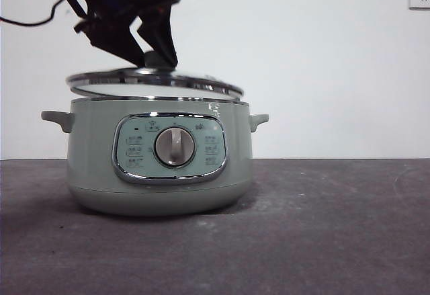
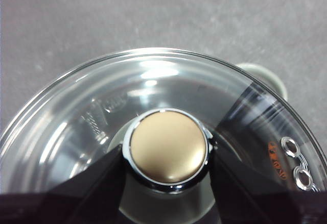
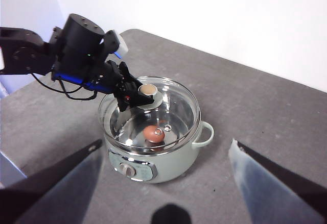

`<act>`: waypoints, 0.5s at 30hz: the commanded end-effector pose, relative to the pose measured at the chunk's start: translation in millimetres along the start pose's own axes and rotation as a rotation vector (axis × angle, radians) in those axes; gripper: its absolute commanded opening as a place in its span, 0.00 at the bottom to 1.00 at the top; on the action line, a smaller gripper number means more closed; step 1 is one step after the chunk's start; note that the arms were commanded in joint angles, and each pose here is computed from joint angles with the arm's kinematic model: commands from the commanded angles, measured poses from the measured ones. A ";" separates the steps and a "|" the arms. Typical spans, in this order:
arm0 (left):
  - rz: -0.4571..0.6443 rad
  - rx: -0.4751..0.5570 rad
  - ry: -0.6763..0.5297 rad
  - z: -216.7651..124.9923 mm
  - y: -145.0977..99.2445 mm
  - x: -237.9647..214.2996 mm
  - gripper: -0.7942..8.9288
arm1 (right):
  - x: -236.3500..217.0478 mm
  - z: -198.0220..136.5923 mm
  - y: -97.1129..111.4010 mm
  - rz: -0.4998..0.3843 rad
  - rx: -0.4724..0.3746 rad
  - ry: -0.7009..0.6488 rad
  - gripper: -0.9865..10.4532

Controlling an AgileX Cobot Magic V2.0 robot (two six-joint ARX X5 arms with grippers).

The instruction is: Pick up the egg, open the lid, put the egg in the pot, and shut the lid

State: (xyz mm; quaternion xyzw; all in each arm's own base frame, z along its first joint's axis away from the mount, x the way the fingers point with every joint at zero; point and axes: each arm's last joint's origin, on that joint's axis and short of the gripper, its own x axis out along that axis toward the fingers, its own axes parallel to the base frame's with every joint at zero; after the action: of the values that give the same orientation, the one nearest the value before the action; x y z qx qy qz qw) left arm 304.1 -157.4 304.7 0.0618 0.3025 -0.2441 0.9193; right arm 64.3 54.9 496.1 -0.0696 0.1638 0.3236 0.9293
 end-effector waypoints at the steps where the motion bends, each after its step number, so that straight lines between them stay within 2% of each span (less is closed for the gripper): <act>1: -0.012 0.018 -0.058 6.7 -2.6 1.2 0.07 | -0.6 -1.1 -0.1 -0.004 0.011 0.006 0.44; 15: -0.019 0.014 0.013 -1.5 -13.9 9.5 0.07 | 2.2 -2.2 0.1 -0.004 0.008 0.030 0.44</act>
State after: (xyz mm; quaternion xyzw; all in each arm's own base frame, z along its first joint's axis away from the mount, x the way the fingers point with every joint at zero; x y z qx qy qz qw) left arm 304.0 -168.1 295.8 0.0702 0.3159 -0.2465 0.9135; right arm 64.7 55.3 493.5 -0.0749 0.1772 0.3227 0.9267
